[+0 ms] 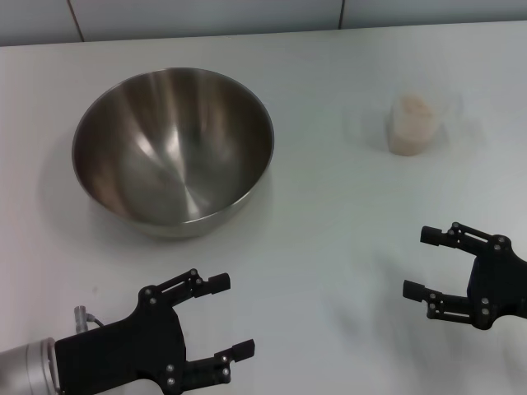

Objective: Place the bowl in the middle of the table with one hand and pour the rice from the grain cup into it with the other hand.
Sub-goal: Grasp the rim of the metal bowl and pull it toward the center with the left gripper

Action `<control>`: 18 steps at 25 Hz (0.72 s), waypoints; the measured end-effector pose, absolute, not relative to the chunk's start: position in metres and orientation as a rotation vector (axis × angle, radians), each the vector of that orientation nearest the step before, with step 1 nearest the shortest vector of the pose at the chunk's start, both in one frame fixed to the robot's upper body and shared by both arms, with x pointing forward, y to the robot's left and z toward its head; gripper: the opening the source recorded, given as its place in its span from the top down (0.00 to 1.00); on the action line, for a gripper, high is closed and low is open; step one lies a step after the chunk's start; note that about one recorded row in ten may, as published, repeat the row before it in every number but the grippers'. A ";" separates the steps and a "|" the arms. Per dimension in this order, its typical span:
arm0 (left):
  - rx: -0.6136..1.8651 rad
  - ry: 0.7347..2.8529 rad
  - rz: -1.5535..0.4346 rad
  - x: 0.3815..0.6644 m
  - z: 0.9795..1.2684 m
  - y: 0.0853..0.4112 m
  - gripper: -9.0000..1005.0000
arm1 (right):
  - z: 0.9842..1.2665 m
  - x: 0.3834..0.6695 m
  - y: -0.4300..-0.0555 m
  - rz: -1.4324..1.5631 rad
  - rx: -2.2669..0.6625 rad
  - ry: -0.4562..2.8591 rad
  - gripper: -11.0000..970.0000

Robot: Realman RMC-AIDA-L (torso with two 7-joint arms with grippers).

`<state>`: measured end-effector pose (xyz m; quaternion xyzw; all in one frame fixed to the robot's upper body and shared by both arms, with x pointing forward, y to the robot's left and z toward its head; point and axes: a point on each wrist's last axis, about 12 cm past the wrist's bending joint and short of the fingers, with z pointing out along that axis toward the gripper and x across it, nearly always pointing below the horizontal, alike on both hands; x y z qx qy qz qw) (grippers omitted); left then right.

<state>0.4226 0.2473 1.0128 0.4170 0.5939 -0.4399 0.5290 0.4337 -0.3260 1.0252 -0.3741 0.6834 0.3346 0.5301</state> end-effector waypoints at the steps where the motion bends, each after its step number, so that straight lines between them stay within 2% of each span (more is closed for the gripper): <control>1: 0.996 1.418 -1.051 0.422 1.013 0.247 0.19 | 1.025 0.434 -0.326 0.799 -0.893 1.631 0.15; 18: 0.994 1.420 -1.051 0.422 1.012 0.248 0.20 | 1.026 0.435 -0.325 0.802 -0.896 1.628 0.15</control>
